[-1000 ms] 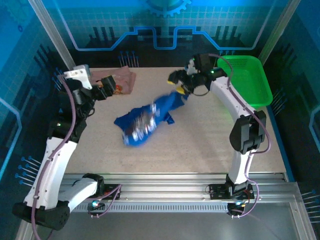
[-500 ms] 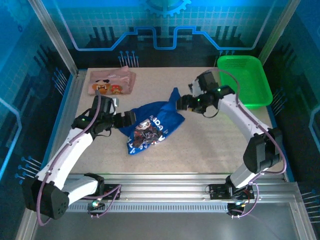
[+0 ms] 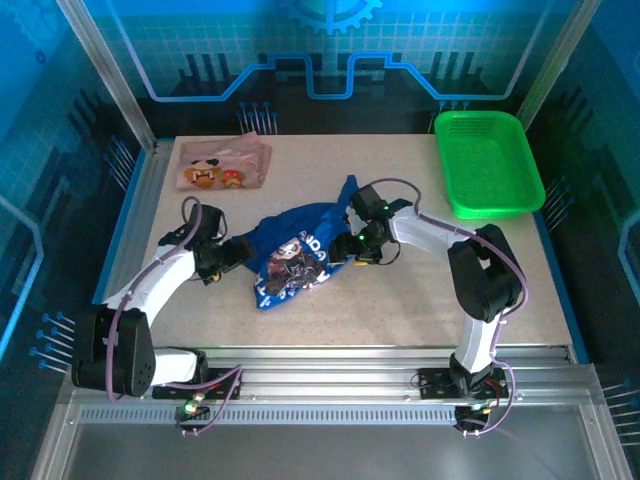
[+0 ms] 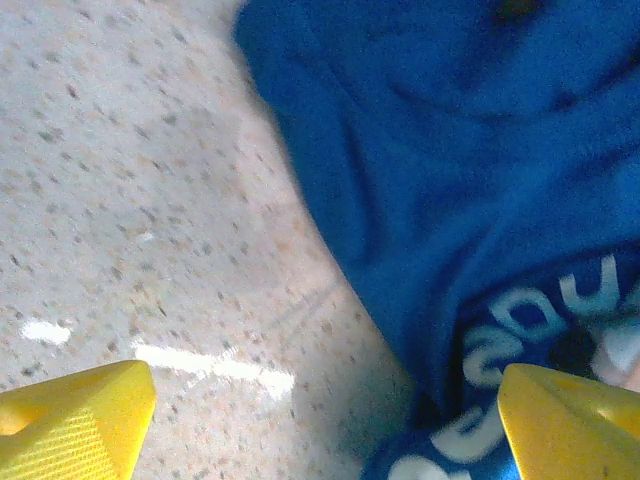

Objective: Fold and stack the t-shirts

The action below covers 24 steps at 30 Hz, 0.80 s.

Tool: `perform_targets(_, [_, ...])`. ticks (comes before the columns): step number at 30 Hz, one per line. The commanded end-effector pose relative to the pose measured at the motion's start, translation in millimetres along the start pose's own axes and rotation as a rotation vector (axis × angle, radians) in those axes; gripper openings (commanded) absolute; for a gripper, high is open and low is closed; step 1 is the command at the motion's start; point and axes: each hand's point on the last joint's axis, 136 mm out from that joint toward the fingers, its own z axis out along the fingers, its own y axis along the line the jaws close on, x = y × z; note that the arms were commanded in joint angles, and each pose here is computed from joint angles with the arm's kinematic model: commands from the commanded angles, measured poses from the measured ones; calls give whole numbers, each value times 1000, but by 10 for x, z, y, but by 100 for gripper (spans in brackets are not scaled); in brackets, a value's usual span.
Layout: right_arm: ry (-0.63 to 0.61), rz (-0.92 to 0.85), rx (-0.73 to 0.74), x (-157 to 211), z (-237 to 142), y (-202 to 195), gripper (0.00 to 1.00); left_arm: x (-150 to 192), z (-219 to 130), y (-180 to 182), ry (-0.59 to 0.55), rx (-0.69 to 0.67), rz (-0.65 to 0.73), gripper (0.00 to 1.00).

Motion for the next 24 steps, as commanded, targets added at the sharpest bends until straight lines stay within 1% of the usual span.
perform_targets(1, [-61, 7, 6, -157, -9, 39, 69, -250, 62, 41, -78, 2, -79, 89])
perform_targets(5, [-54, -70, -43, -126, 4, 254, 69, -424, 172, 78, -84, 13, -143, 84])
perform_targets(9, [-31, -243, -114, -28, -14, 691, 69, -573, 308, 2, -75, 33, -157, 76])
perform_targets(14, [17, -497, -154, 204, 48, 1240, 70, -703, 523, -119, -52, 68, -169, 65])
perform_targets(17, [56, -569, -142, 308, 184, 1383, 70, -758, 635, -188, -39, 89, -171, 58])
perform_targets(19, [72, -579, -84, 314, 314, 1336, 70, -769, 706, -200, -27, 94, -171, 50])
perform_targets(24, [72, -540, 96, 187, 531, 1098, 70, -689, 797, -246, 17, 130, -159, 18])
